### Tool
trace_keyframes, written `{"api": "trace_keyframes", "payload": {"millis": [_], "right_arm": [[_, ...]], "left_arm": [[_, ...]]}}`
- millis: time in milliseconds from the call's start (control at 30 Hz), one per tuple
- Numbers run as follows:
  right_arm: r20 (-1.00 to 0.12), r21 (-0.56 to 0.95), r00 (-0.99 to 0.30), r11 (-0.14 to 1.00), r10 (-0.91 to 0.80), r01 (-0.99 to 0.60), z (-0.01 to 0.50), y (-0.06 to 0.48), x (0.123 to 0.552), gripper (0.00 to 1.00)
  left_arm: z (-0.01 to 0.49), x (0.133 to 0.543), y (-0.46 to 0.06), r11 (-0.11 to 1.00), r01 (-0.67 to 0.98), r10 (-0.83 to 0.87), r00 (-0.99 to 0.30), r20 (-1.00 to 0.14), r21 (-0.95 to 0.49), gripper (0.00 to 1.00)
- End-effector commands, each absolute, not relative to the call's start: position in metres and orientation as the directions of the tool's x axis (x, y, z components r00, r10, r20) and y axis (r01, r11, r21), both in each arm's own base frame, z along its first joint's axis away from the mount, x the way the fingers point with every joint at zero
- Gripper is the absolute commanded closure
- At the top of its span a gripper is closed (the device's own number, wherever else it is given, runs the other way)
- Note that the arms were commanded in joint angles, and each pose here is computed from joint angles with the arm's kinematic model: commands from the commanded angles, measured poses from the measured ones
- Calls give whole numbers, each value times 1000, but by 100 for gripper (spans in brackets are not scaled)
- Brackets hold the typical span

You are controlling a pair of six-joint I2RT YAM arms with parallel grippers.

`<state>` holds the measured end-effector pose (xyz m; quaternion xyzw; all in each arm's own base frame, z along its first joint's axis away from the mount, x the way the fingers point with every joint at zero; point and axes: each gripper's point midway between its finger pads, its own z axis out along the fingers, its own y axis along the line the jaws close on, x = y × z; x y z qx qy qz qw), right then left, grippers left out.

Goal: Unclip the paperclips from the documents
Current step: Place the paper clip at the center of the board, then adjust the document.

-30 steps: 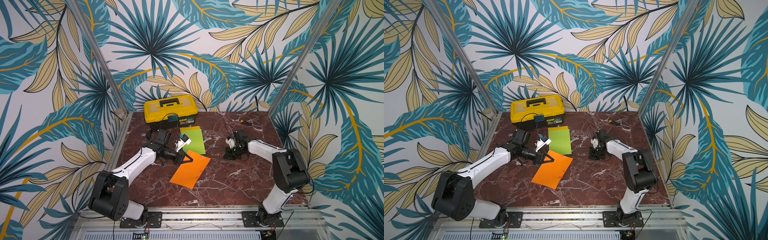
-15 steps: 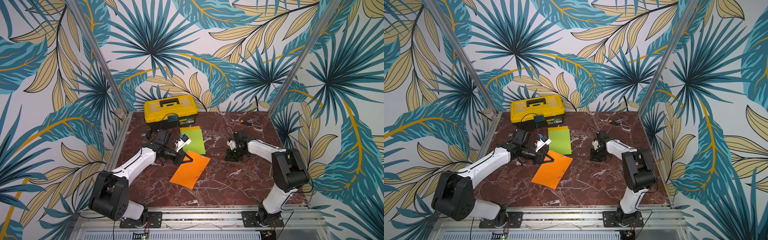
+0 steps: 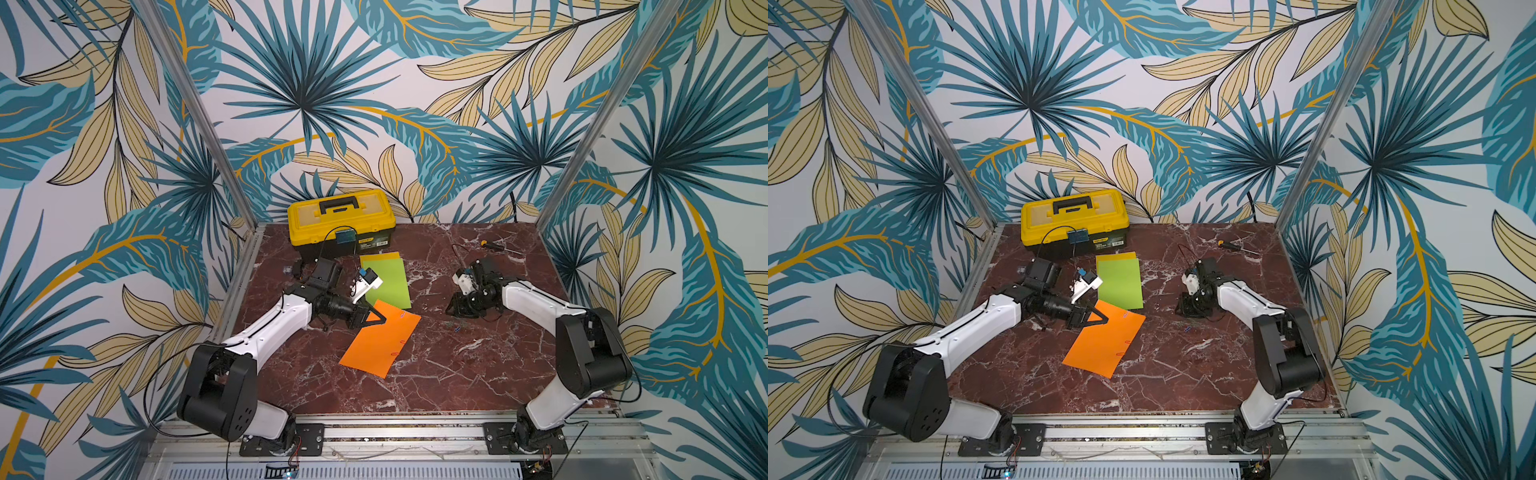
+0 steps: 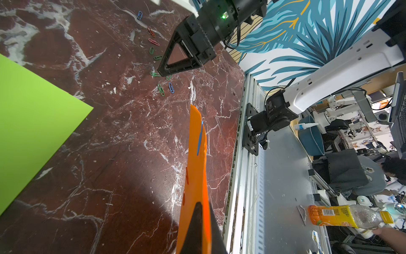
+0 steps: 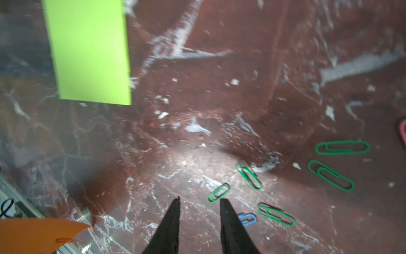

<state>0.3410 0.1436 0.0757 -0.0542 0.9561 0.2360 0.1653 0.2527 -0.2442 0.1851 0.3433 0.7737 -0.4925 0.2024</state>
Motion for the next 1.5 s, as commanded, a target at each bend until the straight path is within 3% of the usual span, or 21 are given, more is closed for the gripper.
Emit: {"api": "trace_keyframes", "payload": {"millis": [0,167,333,467,933,1167,1367,1467], "right_arm": [[-472,540,-881,776,-40,-325,106,172,337,60],[-614,605,-789,650,13,-460,142,192,332,56],[-710,611,-703,523,30,-595,173,209,315,42],[-772,568,-636,438,-10,-696,191,231,299,37],[-833,534,-552,281,14,-798,226,270,301,36],[-822,562,-569,187,15,-806,243,280,294,56],[-810,575,-587,191,-9,-796,239,279,288,82],[-801,583,-599,199,-21,-788,236,279,287,90]], "left_arm": [[204,258,-245,253,757,312,-653,-690,-602,100],[220,264,-239,233,759,273,-651,-709,-608,100],[237,268,-236,208,768,244,-640,-729,-605,100],[249,270,-238,187,776,232,-631,-741,-602,100],[278,272,-241,138,796,206,-606,-769,-590,100],[273,273,-239,148,791,208,-612,-763,-594,100],[267,274,-239,151,782,211,-623,-753,-605,100],[265,274,-239,153,779,212,-626,-750,-607,100]]}}
